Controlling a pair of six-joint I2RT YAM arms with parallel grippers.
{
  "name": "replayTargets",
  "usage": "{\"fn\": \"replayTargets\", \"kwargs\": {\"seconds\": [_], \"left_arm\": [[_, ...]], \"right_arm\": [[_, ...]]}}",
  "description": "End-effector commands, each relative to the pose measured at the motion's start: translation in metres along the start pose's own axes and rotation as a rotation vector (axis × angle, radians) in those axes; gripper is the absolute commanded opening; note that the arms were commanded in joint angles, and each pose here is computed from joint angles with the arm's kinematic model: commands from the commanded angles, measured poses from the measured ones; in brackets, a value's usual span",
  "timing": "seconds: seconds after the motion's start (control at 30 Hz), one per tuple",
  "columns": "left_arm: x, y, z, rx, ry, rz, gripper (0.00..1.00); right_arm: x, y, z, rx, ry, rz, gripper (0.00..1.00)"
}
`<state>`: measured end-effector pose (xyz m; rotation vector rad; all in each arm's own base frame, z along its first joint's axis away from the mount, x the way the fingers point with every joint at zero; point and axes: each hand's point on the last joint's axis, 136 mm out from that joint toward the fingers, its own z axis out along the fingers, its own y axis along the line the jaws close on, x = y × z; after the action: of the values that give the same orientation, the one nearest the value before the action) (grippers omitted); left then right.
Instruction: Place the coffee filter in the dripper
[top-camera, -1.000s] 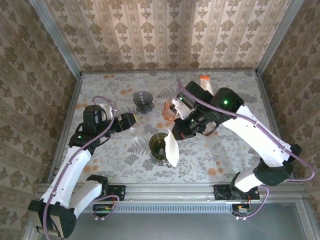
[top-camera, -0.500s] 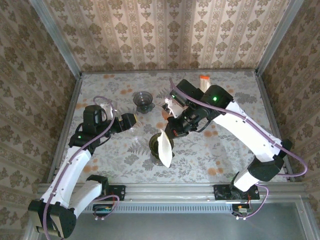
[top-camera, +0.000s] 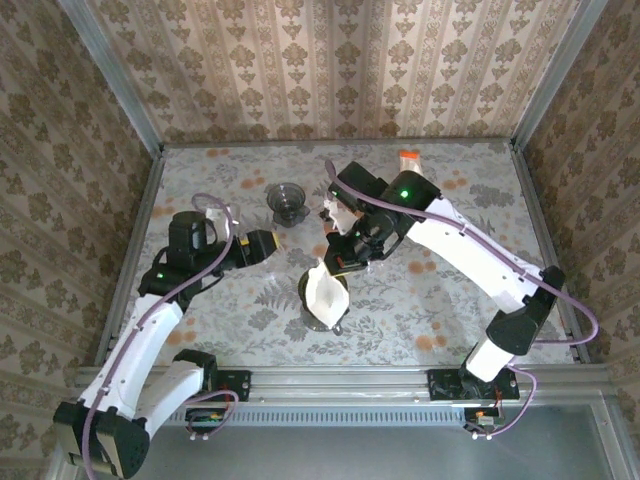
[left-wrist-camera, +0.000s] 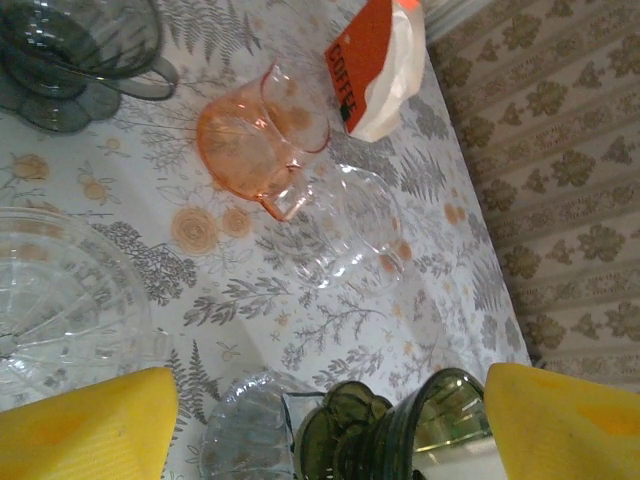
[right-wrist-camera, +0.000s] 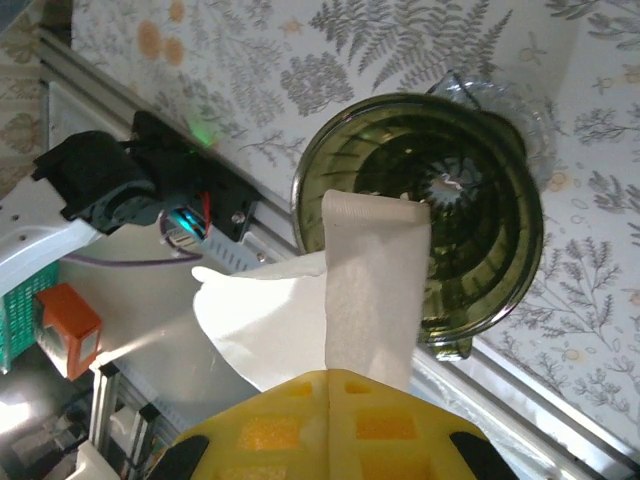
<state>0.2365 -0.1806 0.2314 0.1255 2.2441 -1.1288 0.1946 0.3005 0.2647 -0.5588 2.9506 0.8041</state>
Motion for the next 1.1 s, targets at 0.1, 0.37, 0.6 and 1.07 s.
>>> {"fn": "replayTargets", "kwargs": {"seconds": [0.1, 0.37, 0.6, 1.07], "left_arm": [[0.014, -0.039, -0.007, 0.074, 0.036, 0.176, 0.80], [0.033, -0.056, -0.012, 0.119, 0.086, 0.256, 0.82], [0.037, -0.085, -0.019, 0.203, 0.084, 0.353, 0.83], [0.075, -0.109, 0.006, 0.192, 0.221, 0.569, 0.76]], "right_arm": [[-0.010, -0.023, 0.009, 0.113, -0.029, 0.036, 0.00], [-0.019, -0.032, 0.015, 0.158, -0.055, 0.039, 0.00], [-0.022, -0.034, 0.018, 0.168, -0.064, 0.040, 0.00], [-0.024, -0.032, 0.016, 0.166, -0.075, 0.038, 0.00]]}}
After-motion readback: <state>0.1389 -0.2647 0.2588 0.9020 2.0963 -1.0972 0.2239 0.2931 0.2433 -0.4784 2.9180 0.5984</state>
